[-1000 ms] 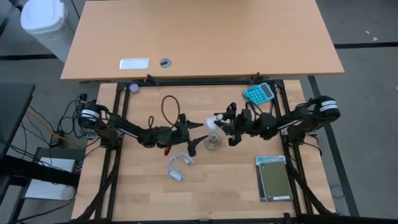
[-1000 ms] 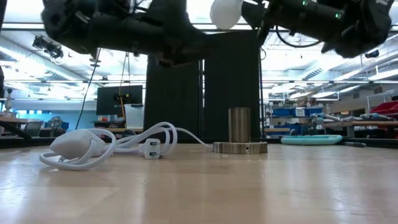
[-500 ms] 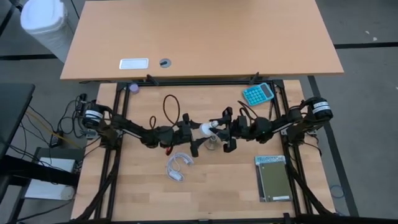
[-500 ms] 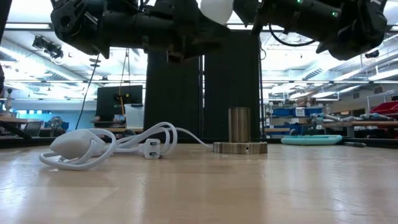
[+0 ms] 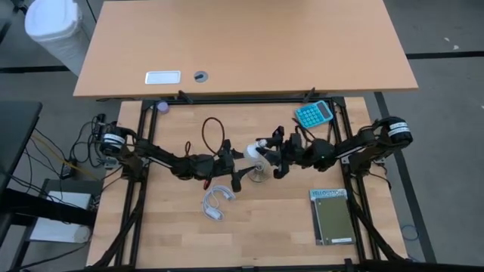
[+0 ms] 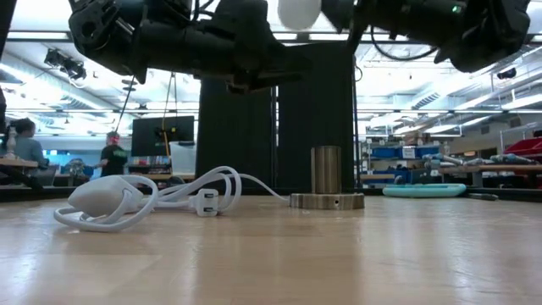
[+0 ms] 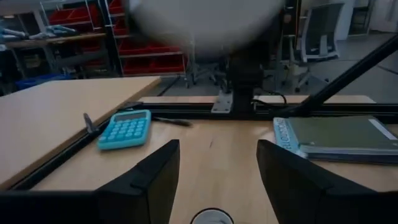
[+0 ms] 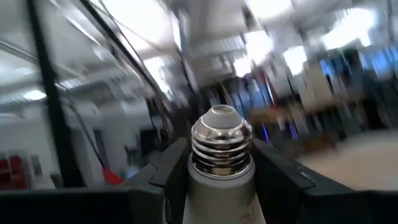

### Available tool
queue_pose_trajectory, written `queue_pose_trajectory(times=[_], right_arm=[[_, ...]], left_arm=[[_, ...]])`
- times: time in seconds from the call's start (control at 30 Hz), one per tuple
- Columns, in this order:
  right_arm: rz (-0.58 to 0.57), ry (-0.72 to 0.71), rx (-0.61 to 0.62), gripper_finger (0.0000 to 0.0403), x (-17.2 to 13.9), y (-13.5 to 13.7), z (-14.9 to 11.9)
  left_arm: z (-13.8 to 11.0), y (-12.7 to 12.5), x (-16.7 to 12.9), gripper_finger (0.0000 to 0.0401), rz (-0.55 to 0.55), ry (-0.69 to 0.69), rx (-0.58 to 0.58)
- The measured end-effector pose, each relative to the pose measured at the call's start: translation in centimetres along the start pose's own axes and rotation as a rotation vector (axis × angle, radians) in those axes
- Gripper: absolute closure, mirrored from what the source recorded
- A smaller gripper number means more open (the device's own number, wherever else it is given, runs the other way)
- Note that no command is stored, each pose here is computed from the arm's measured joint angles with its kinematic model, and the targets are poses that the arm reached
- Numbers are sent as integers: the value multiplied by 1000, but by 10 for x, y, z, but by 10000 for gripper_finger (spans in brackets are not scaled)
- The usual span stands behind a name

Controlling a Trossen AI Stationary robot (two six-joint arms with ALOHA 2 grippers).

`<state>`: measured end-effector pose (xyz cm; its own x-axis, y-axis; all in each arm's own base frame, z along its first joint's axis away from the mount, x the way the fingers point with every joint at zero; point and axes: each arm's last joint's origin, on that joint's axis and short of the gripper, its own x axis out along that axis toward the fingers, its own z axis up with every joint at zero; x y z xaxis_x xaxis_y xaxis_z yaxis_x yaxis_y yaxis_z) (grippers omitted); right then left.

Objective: Screw lightbulb
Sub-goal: Insert the lightbulb into the socket

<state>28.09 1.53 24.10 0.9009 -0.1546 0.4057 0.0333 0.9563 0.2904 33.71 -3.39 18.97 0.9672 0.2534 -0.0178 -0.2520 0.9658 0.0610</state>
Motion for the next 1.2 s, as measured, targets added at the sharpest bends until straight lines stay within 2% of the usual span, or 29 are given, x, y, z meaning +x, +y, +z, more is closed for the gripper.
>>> queue_pose_trajectory(times=[0.1, 0.3, 0.4, 0.5, 0.6, 0.8, 0.93, 1.03, 1.2], right_arm=[[-71, 105, 117, 252, 0, -11, 1], [-71, 125, 240, 252, -2, -13, 17], [-102, 163, 363, 252, -3, -18, 14], [-77, 285, 533, 252, -3, -29, 9], [-62, 488, 715, 252, -7, -46, 1], [-150, 721, 1002, 252, -18, -75, -4], [-165, 832, 1182, 252, -23, -88, -2], [-221, 908, 1308, 252, -28, -98, -2], [-305, 991, 1445, 252, -27, -106, -1]], left_arm=[[-1, -1, -1, 183, 29, 14, 37], [2, -1, -3, 183, 87, 34, 135], [4, 0, -3, 183, 101, 18, 193], [2, -1, -4, 183, 128, 47, 288], [0, -6, -7, 183, 149, 78, 383], [-2, -15, -11, 183, 134, 108, 533], [-3, -17, -12, 183, 119, 124, 627], [-4, -17, -12, 183, 111, 136, 702], [-4, -17, -12, 183, 105, 140, 784]])
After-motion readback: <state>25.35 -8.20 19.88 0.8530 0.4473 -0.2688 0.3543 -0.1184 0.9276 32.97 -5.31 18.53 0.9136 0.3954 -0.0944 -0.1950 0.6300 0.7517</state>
